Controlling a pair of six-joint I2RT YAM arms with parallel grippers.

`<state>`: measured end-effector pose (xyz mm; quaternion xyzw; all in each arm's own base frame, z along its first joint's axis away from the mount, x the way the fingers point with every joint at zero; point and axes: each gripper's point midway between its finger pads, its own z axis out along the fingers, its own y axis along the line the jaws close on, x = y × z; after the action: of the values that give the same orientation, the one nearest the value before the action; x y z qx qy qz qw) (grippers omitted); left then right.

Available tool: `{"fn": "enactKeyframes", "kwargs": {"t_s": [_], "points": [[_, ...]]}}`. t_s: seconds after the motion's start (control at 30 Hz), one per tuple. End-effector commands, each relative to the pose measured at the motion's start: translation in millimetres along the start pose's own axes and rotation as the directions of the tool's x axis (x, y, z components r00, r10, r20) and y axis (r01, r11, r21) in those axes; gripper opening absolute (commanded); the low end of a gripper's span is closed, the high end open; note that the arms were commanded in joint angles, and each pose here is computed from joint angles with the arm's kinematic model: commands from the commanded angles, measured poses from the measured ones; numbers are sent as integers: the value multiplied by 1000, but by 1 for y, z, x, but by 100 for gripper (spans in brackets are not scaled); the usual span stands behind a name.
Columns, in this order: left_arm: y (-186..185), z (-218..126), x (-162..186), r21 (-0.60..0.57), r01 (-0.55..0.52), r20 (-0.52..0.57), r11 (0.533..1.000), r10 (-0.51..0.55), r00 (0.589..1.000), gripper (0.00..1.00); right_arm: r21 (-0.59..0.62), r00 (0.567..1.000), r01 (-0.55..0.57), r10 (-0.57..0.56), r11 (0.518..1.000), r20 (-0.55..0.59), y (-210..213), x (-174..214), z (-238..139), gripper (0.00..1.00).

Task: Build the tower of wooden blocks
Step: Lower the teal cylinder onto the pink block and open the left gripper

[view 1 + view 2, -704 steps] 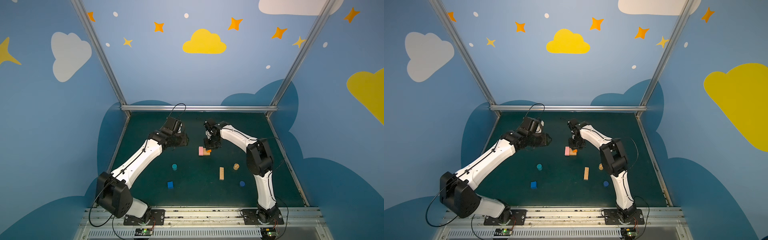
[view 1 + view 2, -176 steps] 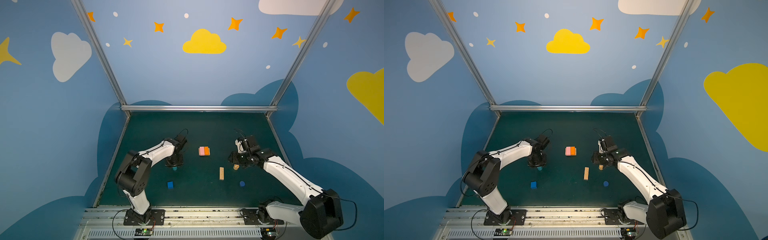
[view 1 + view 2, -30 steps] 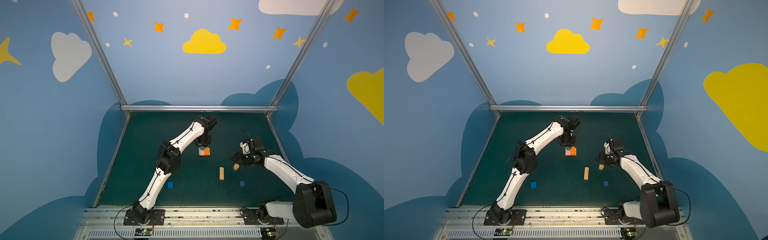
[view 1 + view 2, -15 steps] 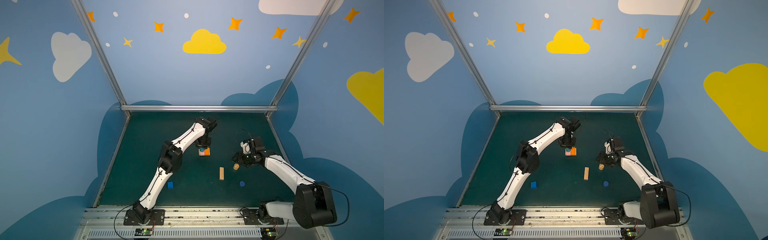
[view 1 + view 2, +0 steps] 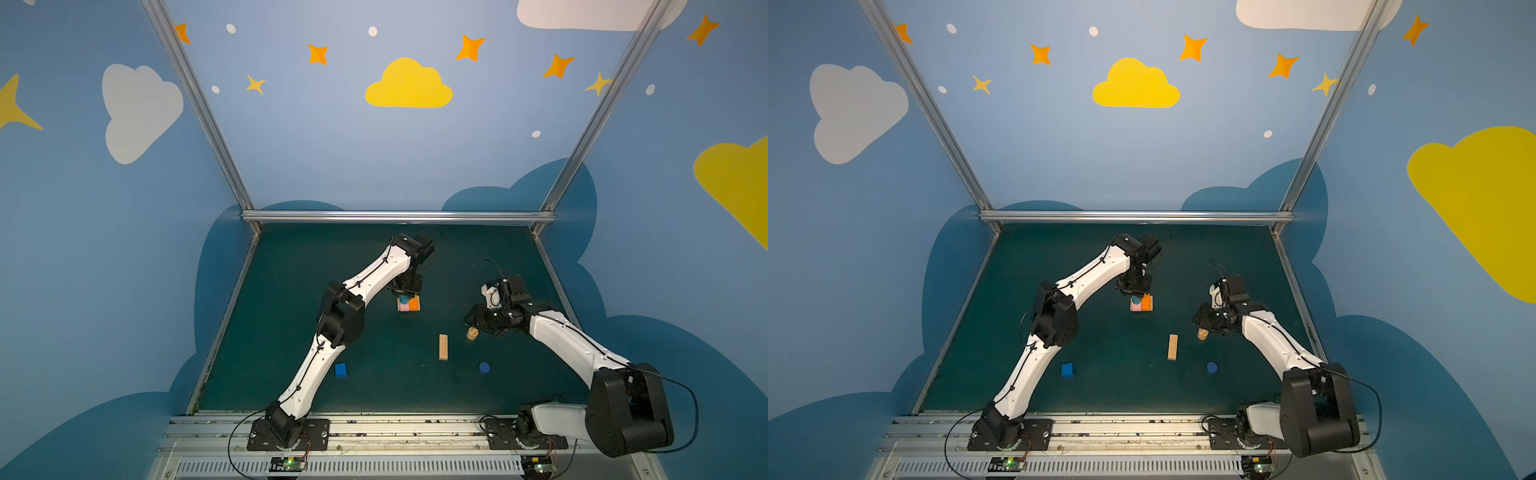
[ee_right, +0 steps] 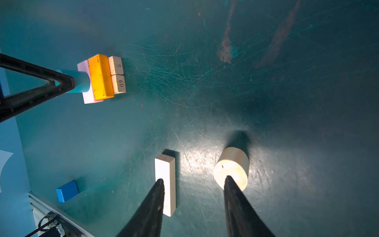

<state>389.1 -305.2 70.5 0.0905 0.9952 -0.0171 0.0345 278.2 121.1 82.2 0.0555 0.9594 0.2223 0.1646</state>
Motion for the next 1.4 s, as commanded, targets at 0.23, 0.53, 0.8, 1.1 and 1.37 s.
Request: {"fn": "enactKeyframes", "kwargs": {"t_s": [0.23,0.53,0.8,1.1,1.37], "points": [[2,7,0,-18,-2,-11,1000,2,1000,27,-9,1000,5,-5,1000,12,0,1,-4,46],[1,9,-1,-18,0,-13,1000,0,1000,30,-11,1000,4,-4,1000,11,0,2,-4,46],[2,8,-1,-19,-4,-12,1000,3,1000,37,-17,1000,3,-3,1000,14,1,0,-4,46],[1,3,-4,-11,-1,3,1000,1,1000,55,-22,1000,1,-1,1000,13,2,-1,-5,46],[0,-27,-15,32,5,71,999,-8,997,70,-9,1000,12,-12,1000,10,3,-2,-12,59]]}}
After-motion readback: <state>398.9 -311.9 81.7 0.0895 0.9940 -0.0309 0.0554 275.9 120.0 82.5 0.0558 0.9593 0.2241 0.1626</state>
